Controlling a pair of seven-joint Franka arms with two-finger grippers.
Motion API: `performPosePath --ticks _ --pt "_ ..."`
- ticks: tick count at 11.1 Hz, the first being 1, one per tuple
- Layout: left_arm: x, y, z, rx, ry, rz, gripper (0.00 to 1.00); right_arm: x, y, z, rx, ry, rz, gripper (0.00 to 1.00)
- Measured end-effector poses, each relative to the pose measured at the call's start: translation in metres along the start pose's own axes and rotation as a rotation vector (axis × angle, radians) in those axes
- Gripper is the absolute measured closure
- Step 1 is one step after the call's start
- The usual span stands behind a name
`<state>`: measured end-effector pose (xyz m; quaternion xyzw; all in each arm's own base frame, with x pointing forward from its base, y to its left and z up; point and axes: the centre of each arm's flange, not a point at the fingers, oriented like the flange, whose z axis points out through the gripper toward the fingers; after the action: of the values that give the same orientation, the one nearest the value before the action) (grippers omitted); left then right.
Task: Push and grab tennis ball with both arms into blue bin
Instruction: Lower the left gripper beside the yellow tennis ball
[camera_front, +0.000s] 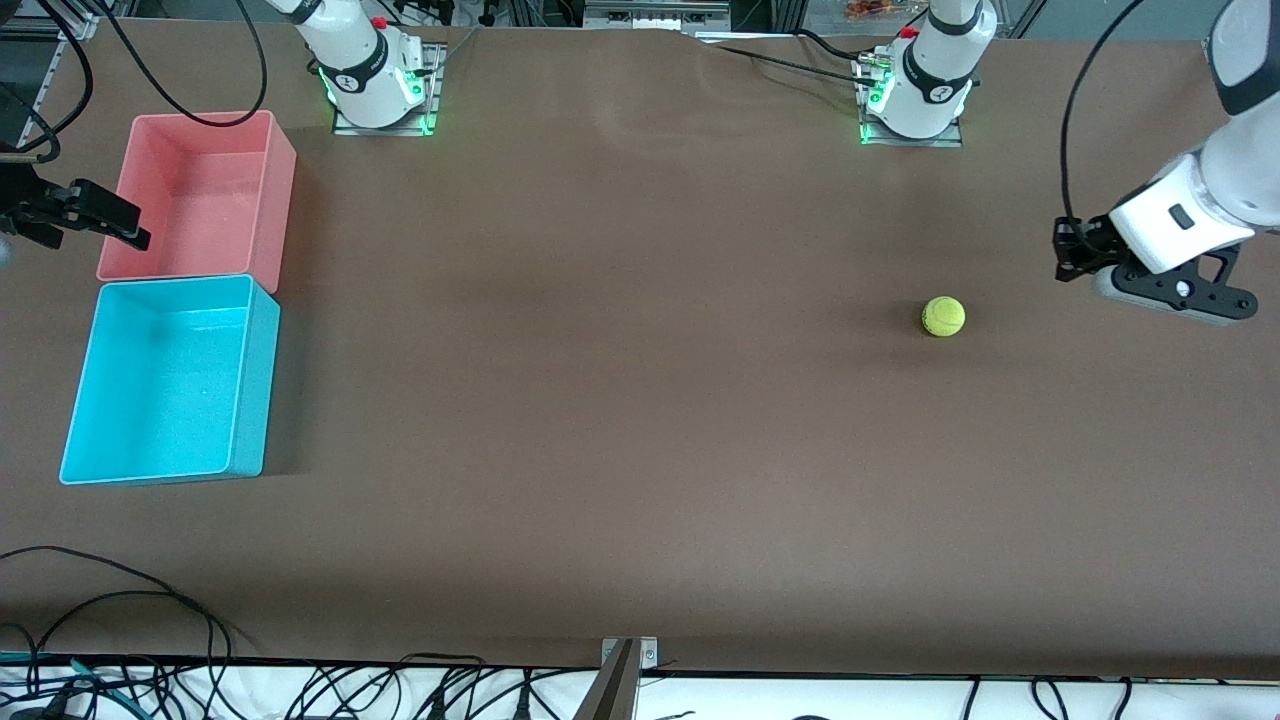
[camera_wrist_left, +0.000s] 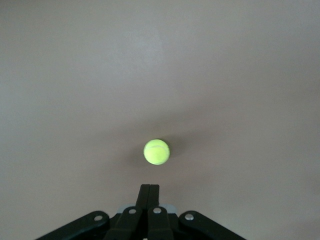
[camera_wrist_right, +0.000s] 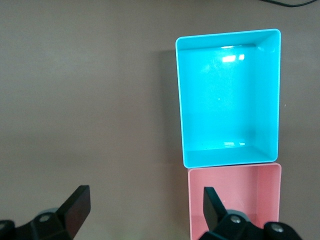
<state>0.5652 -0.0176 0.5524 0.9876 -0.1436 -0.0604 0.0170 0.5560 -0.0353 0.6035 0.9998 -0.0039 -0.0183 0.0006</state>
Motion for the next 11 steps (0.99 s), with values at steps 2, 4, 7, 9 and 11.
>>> performPosePath --ticks 2,4,7,9,11 --pt "-0.005 -0.024 0.008 0.002 -0.001 0.172 0.99 0.002 0.001 0.0 -0.001 0.007 0.002 0.0" --pt "-0.004 -0.015 0.022 0.049 -0.061 0.446 0.99 0.003 0.002 0.001 -0.001 0.013 0.004 0.0" --pt "0.005 0.019 0.069 0.136 -0.103 0.78 0.99 0.006 0.005 0.005 -0.002 0.011 0.009 0.0" --pt "0.001 0.013 0.1 0.17 -0.064 0.94 0.99 0.007 0.003 0.007 -0.002 0.007 0.007 0.0" --pt "-0.02 -0.017 0.131 0.171 0.005 1.075 0.99 0.007 0.004 0.007 -0.002 0.006 0.008 0.0"
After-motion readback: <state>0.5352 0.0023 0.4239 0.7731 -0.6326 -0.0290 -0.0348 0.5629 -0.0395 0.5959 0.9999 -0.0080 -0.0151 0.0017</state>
